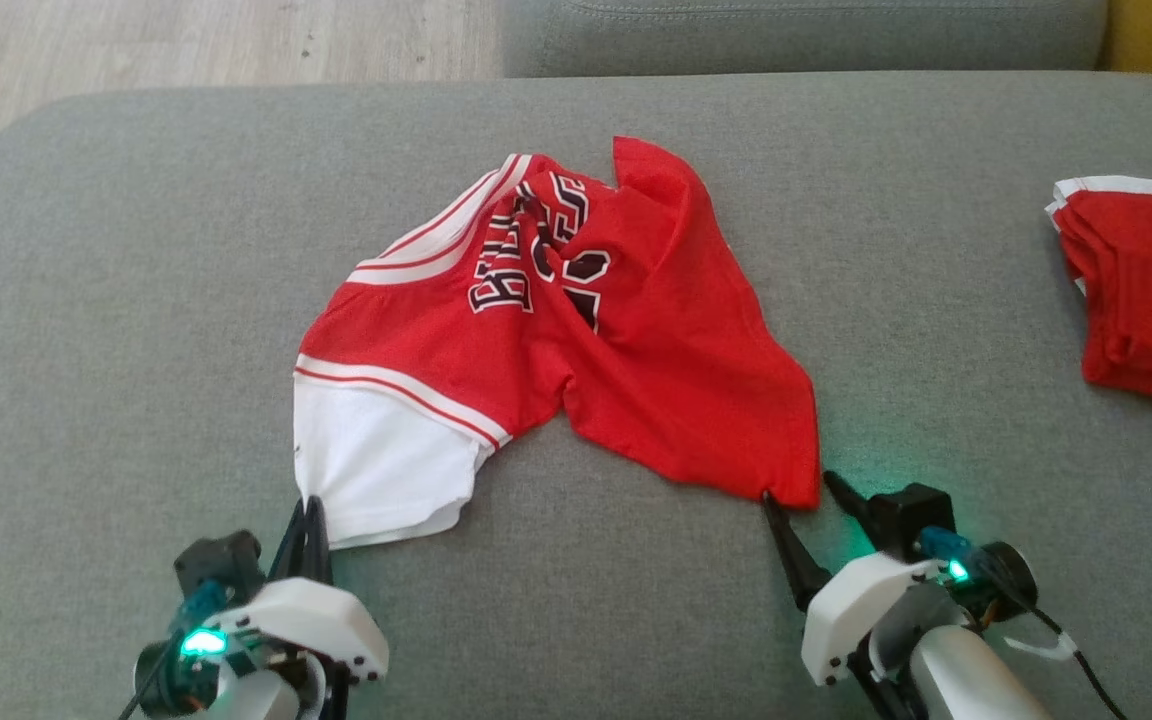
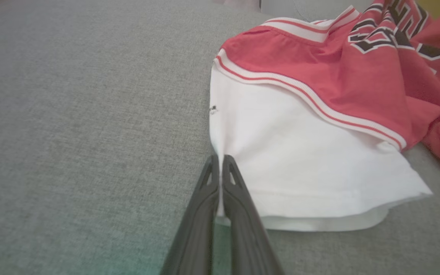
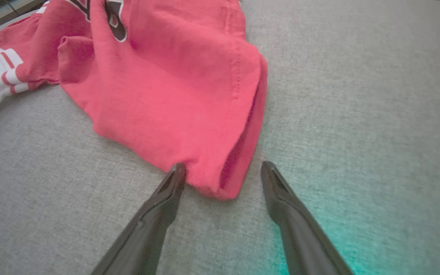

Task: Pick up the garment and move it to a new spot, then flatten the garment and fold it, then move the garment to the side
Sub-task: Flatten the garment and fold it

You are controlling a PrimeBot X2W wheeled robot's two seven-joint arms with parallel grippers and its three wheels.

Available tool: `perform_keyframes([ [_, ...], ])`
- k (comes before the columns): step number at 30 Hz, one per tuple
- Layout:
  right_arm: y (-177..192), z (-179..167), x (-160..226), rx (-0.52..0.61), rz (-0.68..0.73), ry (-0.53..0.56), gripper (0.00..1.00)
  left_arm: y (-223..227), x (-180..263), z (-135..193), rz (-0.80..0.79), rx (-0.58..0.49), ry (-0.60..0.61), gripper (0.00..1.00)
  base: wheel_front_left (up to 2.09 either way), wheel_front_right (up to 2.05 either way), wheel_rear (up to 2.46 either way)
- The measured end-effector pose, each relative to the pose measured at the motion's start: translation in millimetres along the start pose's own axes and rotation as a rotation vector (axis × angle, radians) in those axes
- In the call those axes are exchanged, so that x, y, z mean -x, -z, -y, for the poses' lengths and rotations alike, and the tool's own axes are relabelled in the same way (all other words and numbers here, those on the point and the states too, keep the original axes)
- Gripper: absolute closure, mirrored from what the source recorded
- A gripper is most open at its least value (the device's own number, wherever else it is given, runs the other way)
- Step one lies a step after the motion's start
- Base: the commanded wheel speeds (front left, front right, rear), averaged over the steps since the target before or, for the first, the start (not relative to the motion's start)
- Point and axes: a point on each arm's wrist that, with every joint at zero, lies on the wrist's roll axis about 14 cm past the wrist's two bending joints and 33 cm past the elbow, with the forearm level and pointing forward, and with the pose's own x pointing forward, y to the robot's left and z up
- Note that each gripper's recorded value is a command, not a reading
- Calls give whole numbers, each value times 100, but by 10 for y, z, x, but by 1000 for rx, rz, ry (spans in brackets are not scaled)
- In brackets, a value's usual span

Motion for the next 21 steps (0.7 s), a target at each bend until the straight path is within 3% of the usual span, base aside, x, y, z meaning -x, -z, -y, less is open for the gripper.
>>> perform_keyframes([
  [1,5,-16,-4,4,-3,-5,28,-7,9,-1,7,1,0,100,0,0,0],
  [2,13,-26,-8,8,-9,-9,54,-2,21,-4,9,2,0,100,0,0,0],
  [3,18,-31,-16,12,-17,-11,60,15,35,-16,6,2,-2,100,0,0,0],
  [4,12,-37,-22,16,-18,-14,81,25,46,-27,4,2,-4,100,0,0,0],
  [5,11,-45,-27,18,-19,-17,93,25,54,-37,5,2,-6,100,0,0,0],
  [6,11,-62,-31,20,-20,-22,93,19,61,-46,8,1,-7,100,0,0,0],
  [7,6,-71,-32,17,-18,-24,100,0,67,-49,17,0,-6,100,0,0,0],
  [14,-202,63,14,-42,94,22,100,-212,125,14,101,3,24,100,0,0,0],
  [21,-801,247,191,-80,332,82,100,-842,280,309,311,34,129,100,0,0,0],
])
